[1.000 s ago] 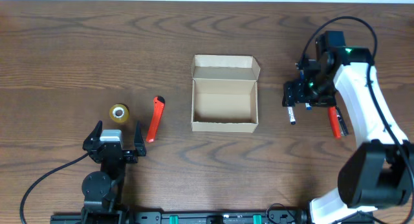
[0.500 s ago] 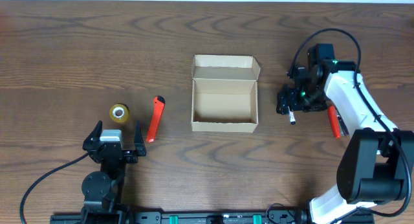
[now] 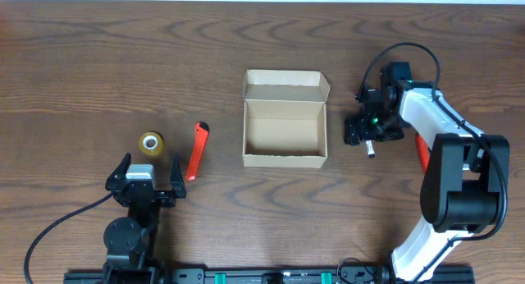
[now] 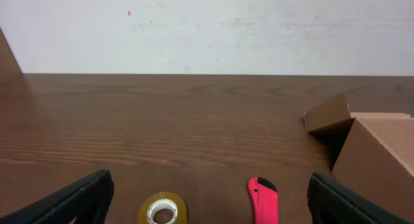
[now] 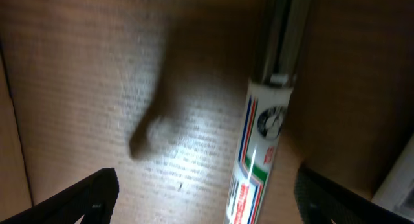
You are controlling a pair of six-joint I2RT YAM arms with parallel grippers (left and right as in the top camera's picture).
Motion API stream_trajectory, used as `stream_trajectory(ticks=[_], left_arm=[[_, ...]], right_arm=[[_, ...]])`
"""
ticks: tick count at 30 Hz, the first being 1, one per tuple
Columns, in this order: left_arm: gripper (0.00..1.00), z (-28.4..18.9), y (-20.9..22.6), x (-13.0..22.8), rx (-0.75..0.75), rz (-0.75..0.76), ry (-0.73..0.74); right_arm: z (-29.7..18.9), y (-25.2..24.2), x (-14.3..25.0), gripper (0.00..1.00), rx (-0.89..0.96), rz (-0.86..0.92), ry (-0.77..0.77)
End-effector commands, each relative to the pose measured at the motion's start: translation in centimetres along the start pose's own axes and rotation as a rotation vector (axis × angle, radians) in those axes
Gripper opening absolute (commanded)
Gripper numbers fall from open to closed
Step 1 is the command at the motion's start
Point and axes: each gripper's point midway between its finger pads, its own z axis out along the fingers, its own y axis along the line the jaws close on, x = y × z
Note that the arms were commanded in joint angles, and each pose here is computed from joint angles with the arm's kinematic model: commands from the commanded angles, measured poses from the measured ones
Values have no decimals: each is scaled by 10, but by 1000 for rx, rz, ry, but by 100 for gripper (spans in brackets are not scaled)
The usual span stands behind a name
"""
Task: Pack container
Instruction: 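Move right gripper to the black marker and grasp it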
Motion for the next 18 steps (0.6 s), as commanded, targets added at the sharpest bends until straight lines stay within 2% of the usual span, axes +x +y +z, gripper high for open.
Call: stream_trajectory(ticks=[1, 4, 10, 14, 18], left_arm=[[95, 1, -4, 18, 23, -7, 52], [95, 1, -4, 18, 23, -6, 52], [95, 1, -4, 18, 23, -6, 52], [95, 1, -4, 18, 22, -6, 52], [95, 1, -4, 18, 22, -6, 52]], right_arm=[[10, -1, 1, 88, -19, -6, 11], [11, -2, 0, 82, -17, -12, 6], [11, -2, -2, 58, -16, -16, -1], [11, -2, -2, 58, -15, -16, -2], [11, -2, -3, 45, -15, -16, -5]])
